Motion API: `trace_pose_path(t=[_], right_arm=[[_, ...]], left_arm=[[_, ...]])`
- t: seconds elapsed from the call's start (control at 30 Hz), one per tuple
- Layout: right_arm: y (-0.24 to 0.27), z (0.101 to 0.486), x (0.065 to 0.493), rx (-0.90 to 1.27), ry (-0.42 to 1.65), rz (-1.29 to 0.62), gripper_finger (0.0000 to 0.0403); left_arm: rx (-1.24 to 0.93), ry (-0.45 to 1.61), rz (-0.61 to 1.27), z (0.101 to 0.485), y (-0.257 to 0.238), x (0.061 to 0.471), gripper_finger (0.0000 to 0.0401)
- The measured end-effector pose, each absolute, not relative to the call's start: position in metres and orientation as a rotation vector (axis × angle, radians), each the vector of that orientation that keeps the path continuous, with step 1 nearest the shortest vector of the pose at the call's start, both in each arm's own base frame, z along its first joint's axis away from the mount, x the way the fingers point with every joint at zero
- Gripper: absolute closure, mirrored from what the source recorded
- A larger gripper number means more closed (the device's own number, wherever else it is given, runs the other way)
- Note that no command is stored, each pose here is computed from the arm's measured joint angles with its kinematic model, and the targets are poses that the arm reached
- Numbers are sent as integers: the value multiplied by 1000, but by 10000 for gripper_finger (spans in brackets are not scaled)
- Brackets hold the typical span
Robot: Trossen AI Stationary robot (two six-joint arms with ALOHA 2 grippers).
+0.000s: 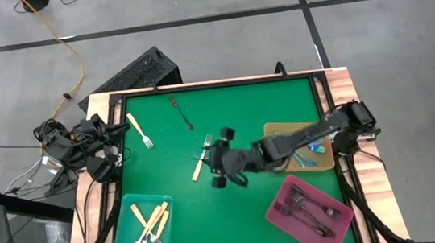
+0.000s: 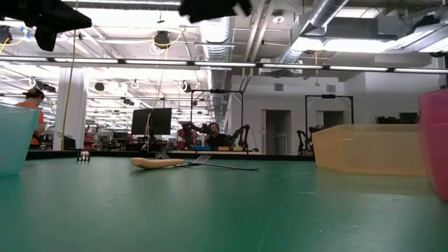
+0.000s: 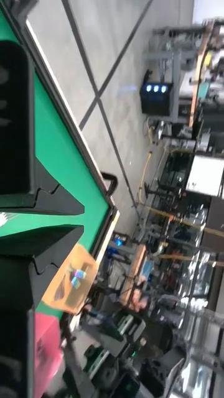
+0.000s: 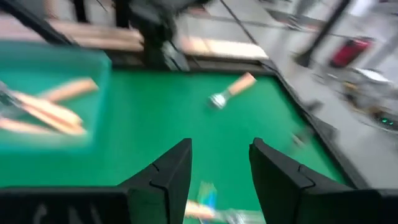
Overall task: Sort silverware by color (type)
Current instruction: Put the yellow fork into the blue bin
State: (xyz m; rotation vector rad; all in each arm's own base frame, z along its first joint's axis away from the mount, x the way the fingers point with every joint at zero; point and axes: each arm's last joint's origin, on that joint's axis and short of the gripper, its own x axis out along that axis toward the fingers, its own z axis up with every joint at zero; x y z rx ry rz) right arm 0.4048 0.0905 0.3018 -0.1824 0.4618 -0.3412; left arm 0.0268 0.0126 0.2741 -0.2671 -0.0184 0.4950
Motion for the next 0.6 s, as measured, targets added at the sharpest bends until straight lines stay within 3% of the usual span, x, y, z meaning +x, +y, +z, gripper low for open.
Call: trace_pose_path(t=[0.17, 0.6], right_arm=[[62, 310, 417, -96, 380, -253, 221], [33, 301, 418, -107, 467, -247, 221]], left_arm=[[-286, -31, 529, 274, 14, 26, 374], [-238, -10, 575, 280, 0, 45, 325]])
